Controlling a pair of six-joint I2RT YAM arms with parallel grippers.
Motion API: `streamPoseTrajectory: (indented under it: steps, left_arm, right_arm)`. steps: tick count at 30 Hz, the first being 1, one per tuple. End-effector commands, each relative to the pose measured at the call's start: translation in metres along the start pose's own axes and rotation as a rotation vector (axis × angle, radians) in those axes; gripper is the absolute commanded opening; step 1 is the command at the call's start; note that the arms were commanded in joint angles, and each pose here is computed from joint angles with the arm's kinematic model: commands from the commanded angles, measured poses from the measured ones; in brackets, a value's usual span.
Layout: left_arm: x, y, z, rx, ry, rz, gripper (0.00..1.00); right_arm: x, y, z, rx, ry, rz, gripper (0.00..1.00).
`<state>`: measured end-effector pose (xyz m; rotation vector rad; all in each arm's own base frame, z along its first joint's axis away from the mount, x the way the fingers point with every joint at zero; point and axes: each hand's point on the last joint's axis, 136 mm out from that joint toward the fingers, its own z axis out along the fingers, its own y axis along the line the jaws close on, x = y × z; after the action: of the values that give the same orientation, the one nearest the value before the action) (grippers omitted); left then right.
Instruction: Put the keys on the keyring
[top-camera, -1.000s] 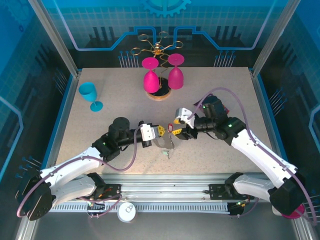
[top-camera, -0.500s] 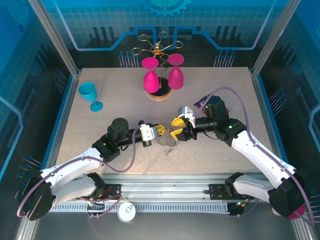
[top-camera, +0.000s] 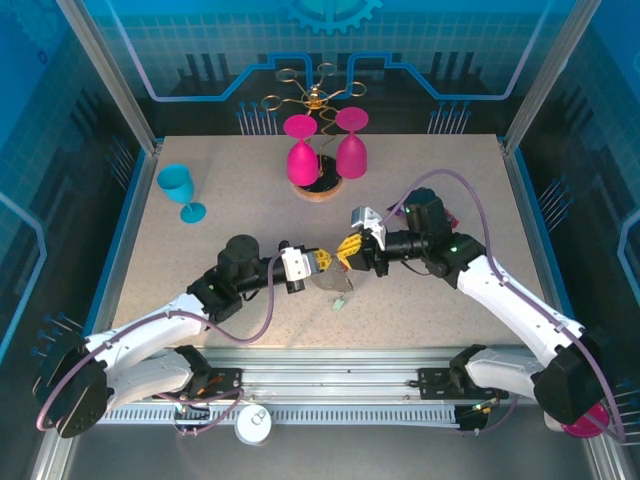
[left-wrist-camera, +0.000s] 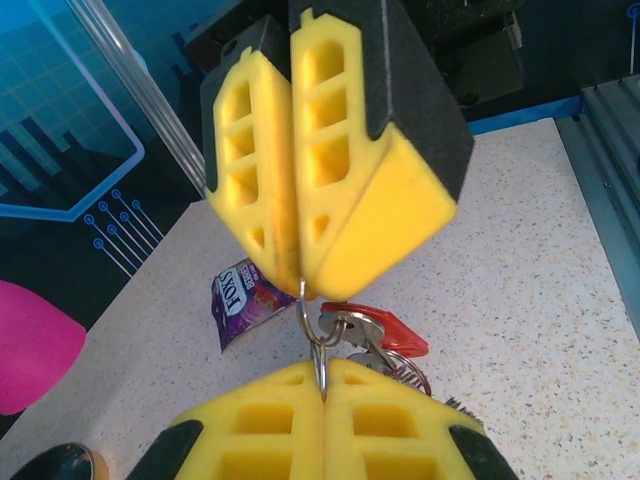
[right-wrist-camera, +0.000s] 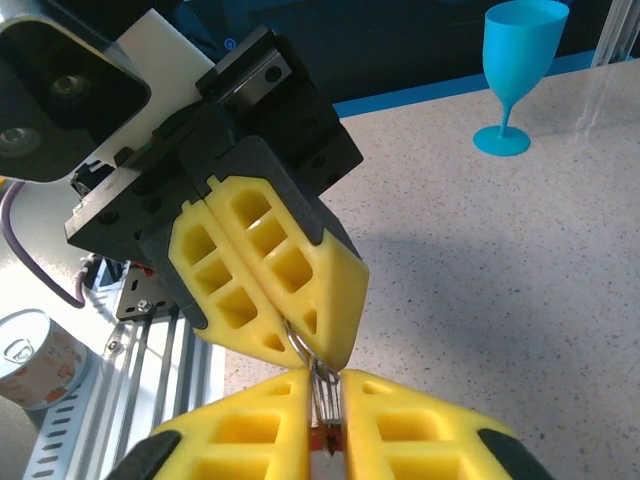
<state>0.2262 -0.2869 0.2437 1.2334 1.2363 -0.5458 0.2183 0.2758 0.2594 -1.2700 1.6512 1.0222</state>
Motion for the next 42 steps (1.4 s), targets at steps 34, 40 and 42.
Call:
streamPoseTrajectory:
  steps: [34,40,42]
  left_arm:
    - [-0.044,0.009,-0.009,0.043,-0.369,-0.005,0.00]
    - [-0.043,0.010,-0.006,0.136,-0.416,-0.086,0.00]
    - [-0.042,0.007,-0.002,0.169,-0.409,-0.091,0.00]
  right_arm:
    - [-0.003,-0.018,-0.024,0.081,-0.089,-0.076,0.50]
    - [-0.013,-0.006,-0.021,0.036,-0.166,-0.286,0.48]
    - [-0.015,-0.005,-0.018,0.020,-0.147,-0.287,0.47]
